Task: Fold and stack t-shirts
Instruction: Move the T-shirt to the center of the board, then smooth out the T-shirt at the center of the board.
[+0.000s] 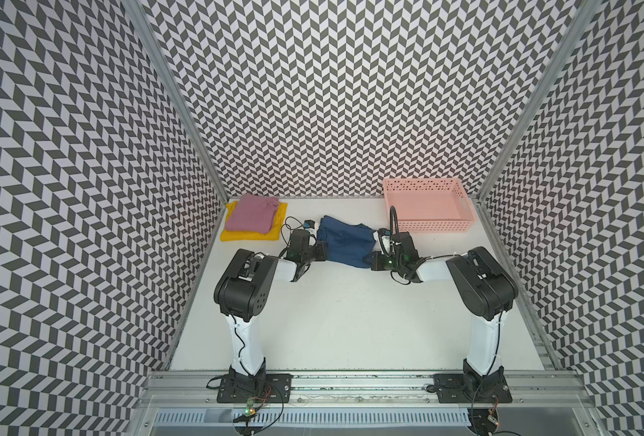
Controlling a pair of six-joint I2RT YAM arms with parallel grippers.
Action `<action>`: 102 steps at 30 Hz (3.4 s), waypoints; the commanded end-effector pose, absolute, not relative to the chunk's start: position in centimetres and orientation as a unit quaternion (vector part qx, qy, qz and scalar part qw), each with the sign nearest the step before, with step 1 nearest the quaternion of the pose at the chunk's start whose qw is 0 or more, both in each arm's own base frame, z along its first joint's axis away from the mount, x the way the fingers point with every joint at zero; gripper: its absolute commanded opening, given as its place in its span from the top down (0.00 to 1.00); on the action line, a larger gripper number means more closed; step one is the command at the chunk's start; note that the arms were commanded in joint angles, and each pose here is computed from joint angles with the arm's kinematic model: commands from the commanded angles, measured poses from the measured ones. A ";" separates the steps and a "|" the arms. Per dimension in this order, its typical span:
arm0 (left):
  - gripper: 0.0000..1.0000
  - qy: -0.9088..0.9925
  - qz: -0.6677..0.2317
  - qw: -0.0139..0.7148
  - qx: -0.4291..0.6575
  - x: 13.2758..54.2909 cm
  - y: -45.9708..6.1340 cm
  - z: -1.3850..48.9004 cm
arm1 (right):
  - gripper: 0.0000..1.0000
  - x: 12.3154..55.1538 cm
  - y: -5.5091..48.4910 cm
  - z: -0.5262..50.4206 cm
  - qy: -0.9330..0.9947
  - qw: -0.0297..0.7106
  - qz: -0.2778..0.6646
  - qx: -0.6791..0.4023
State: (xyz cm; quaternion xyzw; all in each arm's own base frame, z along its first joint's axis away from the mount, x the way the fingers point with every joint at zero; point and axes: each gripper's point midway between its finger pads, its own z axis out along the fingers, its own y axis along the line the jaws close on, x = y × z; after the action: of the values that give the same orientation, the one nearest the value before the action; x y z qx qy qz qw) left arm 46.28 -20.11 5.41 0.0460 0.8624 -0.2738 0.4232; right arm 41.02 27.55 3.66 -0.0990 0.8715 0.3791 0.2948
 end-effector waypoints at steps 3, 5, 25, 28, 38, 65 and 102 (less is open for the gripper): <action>1.00 0.868 -0.294 0.398 0.050 43.3 -20.5 4.8 | 1.00 39.9 27.3 2.8 0.880 0.281 0.368 -0.102; 1.00 0.873 -0.289 0.390 0.053 41.5 -20.5 4.7 | 1.00 39.2 27.0 2.9 0.883 0.276 0.366 -0.102; 1.00 0.903 -0.257 0.330 0.105 25.2 -23.6 5.8 | 1.00 22.6 24.9 4.1 0.908 0.214 0.332 -0.138; 1.00 0.906 -0.254 0.321 0.109 23.3 -23.3 6.1 | 0.82 22.4 24.2 4.7 0.912 0.225 0.318 -0.129; 0.17 0.882 -0.241 0.397 0.083 23.5 -21.1 12.2 | 0.24 26.1 23.1 14.7 0.876 0.364 0.300 -0.106; 0.21 0.856 -0.268 0.434 0.083 29.9 -23.2 15.5 | 0.30 27.5 28.6 10.3 0.878 0.284 0.357 -0.143; 0.21 0.860 -0.249 0.439 0.071 30.5 -21.5 15.6 | 0.32 31.9 31.1 7.6 0.889 0.274 0.330 -0.161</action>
State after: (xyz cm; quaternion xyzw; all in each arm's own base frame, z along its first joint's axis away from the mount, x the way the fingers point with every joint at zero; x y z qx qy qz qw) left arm 30.39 -21.80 14.68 0.0677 0.8647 -0.2507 0.4300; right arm 30.34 30.61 6.18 -0.1490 0.9008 0.3287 0.2415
